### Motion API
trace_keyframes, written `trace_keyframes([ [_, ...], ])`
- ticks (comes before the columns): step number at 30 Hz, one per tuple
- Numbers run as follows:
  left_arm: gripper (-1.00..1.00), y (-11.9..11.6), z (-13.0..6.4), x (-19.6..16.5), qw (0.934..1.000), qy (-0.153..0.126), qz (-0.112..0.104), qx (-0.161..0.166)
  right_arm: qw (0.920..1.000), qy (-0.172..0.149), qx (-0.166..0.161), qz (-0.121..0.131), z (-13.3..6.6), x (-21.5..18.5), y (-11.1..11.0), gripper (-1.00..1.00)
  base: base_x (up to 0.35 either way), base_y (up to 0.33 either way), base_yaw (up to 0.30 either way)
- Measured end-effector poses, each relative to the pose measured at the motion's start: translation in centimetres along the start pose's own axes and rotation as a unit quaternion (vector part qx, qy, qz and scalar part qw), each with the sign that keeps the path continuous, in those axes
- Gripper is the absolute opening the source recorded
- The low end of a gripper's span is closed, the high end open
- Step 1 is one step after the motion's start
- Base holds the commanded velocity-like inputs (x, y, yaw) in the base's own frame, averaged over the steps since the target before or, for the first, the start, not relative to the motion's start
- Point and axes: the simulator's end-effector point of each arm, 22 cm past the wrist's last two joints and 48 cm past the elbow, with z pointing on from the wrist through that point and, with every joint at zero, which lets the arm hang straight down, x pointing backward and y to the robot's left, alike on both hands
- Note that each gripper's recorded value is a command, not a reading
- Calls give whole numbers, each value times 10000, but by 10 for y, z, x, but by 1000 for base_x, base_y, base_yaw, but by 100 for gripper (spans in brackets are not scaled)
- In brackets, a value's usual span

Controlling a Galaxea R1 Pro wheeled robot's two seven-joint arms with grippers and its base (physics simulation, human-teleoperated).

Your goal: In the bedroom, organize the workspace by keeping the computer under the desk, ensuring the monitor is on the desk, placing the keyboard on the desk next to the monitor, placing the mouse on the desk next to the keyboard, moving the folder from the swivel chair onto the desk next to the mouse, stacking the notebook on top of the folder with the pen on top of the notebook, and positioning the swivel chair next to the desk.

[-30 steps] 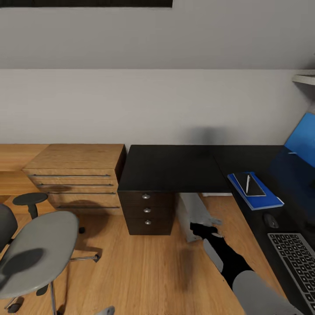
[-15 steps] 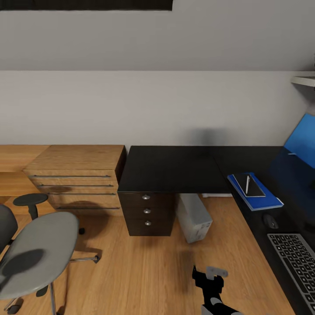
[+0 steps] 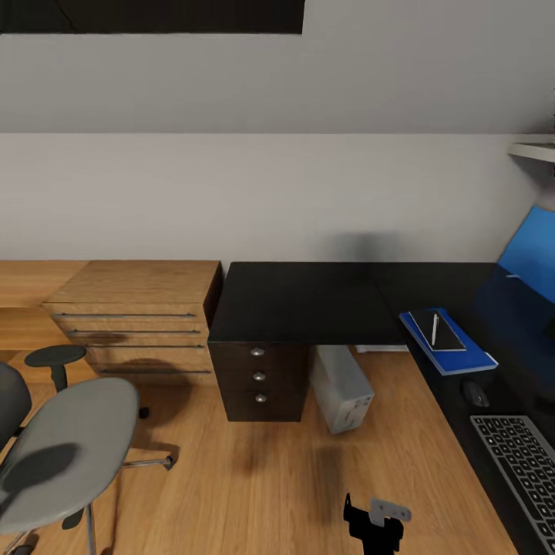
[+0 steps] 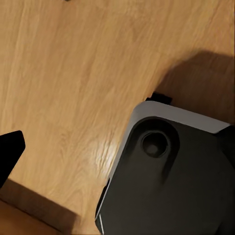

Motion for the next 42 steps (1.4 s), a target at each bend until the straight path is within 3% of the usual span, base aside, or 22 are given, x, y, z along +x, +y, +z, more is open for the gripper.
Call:
trace_keyframes([
  [12, 100, -3, 0, -3, 9995, -233, -107, 208, 9992, -388, 23, 88, -7, -12, -7, 100, 0, 0, 1],
  [42, 100, -5, -2, -23, 9981, -522, -197, 267, 9979, -633, 4, 146, -10, -35, -6, 100, 0, 0, 133],
])
